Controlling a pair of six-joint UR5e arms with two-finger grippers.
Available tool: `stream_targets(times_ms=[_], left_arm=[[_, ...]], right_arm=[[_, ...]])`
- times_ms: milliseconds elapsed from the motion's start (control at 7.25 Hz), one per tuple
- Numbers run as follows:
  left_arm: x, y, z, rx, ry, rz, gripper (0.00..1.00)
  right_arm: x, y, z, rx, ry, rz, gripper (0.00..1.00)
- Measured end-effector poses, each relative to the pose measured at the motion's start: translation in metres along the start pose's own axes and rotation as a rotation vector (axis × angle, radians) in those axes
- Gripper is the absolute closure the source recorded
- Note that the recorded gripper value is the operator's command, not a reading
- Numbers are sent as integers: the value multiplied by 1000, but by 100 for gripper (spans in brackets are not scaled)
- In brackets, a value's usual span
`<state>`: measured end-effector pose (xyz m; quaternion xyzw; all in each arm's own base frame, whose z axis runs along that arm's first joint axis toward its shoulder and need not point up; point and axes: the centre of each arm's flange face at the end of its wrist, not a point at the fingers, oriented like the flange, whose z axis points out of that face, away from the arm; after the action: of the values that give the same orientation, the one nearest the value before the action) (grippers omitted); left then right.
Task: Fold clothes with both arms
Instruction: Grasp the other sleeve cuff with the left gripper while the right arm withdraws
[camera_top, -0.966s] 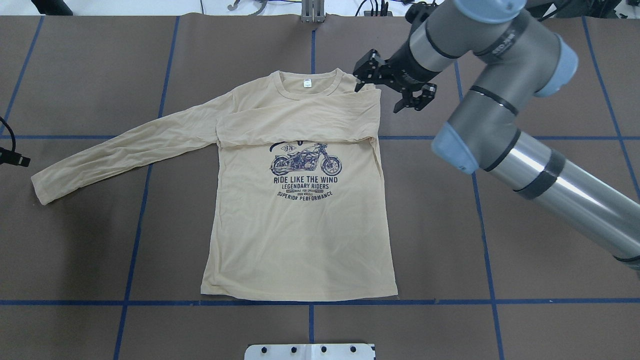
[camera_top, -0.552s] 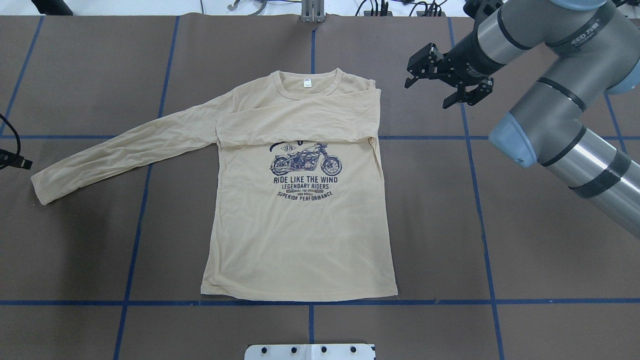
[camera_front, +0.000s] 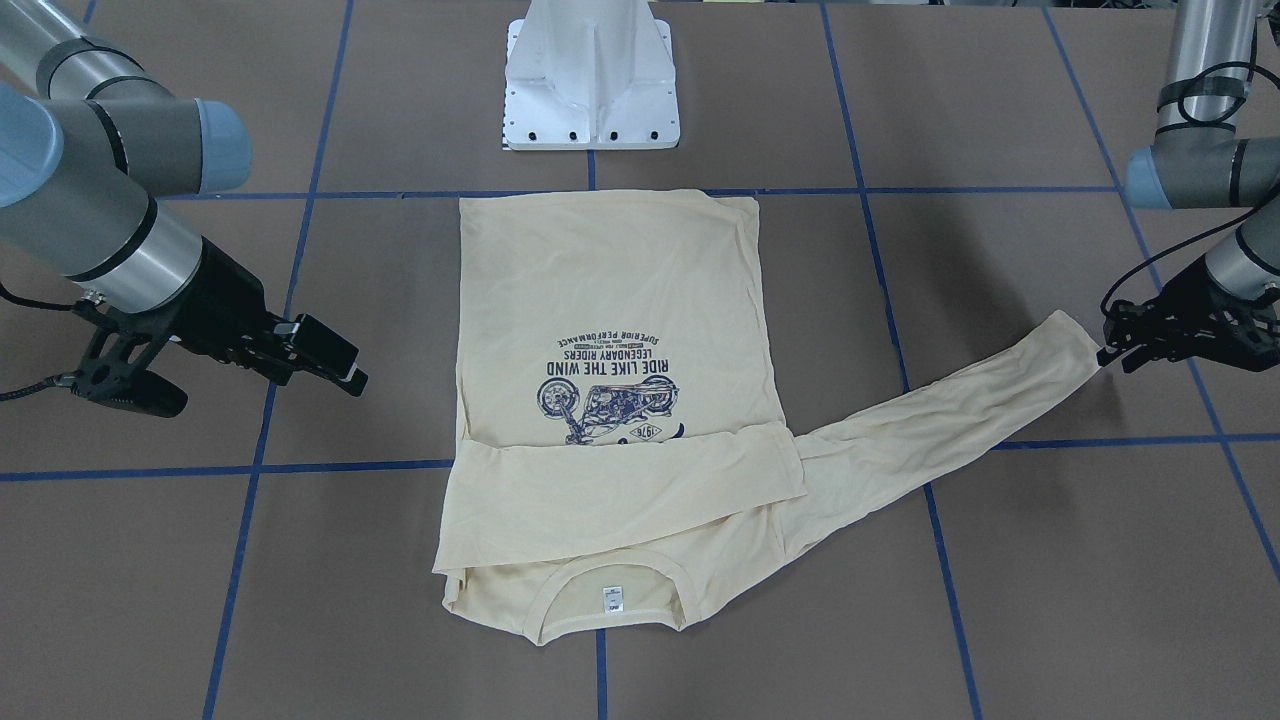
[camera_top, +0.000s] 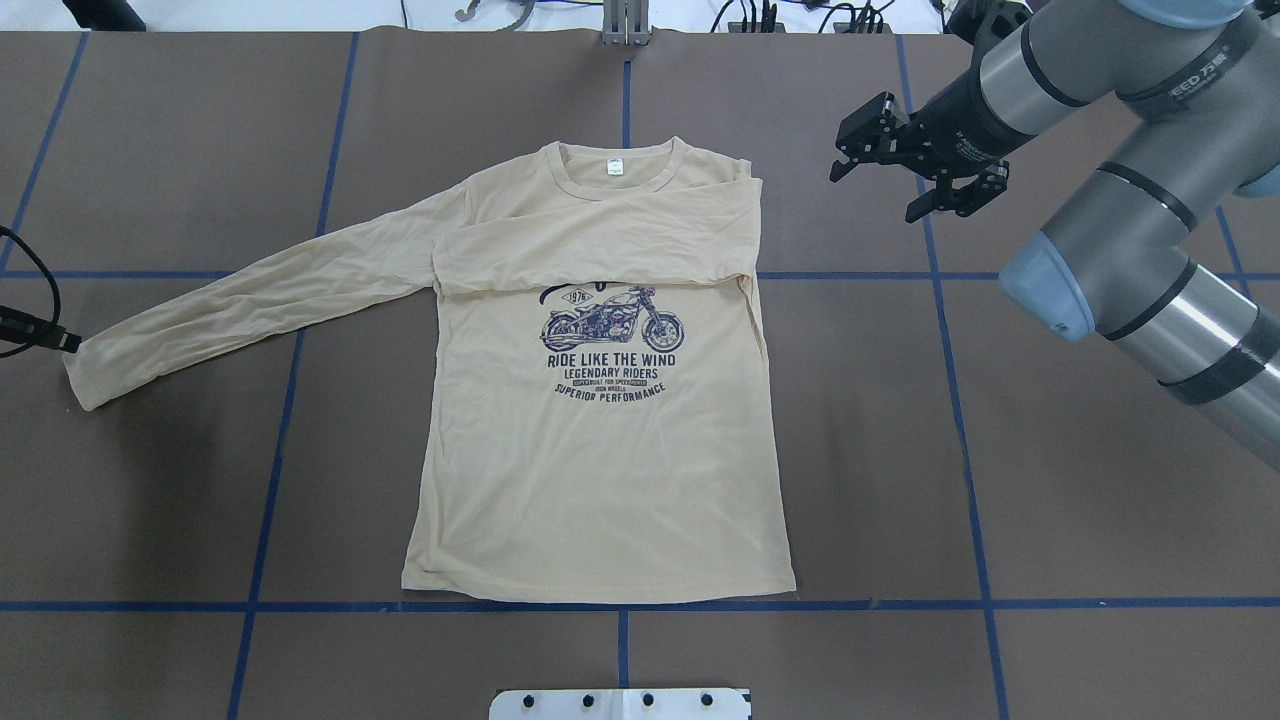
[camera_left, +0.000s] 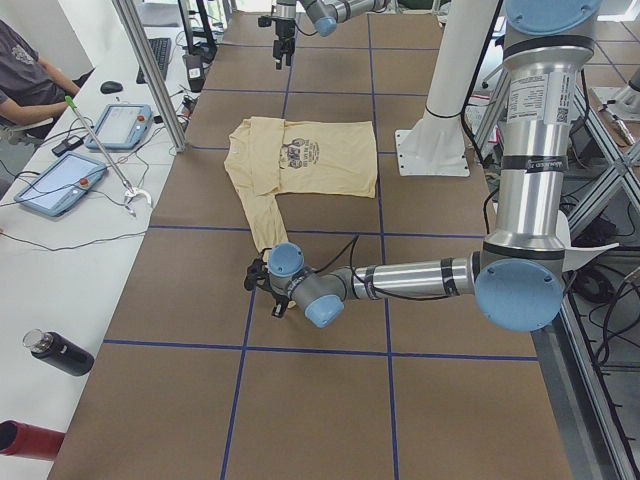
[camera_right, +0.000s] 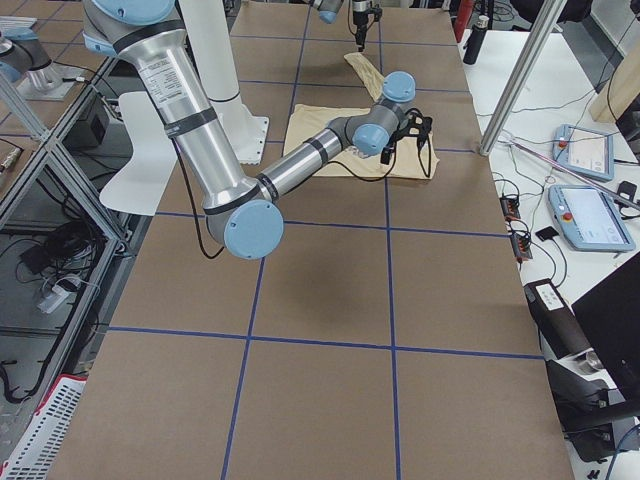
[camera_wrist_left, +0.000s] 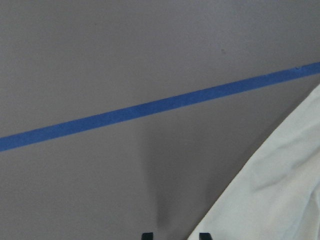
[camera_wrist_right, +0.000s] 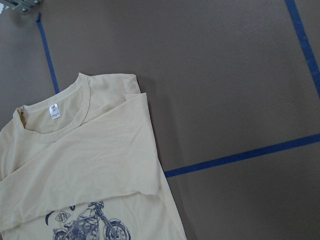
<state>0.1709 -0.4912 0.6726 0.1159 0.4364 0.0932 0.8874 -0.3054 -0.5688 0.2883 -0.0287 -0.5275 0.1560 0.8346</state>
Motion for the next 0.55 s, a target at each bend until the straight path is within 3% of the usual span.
stream_targets(times_ms=[552], left_arm=[[1,4,5,-26,22,-4,59]], right_arm=[[-1,1,1,1,0,-2,1]])
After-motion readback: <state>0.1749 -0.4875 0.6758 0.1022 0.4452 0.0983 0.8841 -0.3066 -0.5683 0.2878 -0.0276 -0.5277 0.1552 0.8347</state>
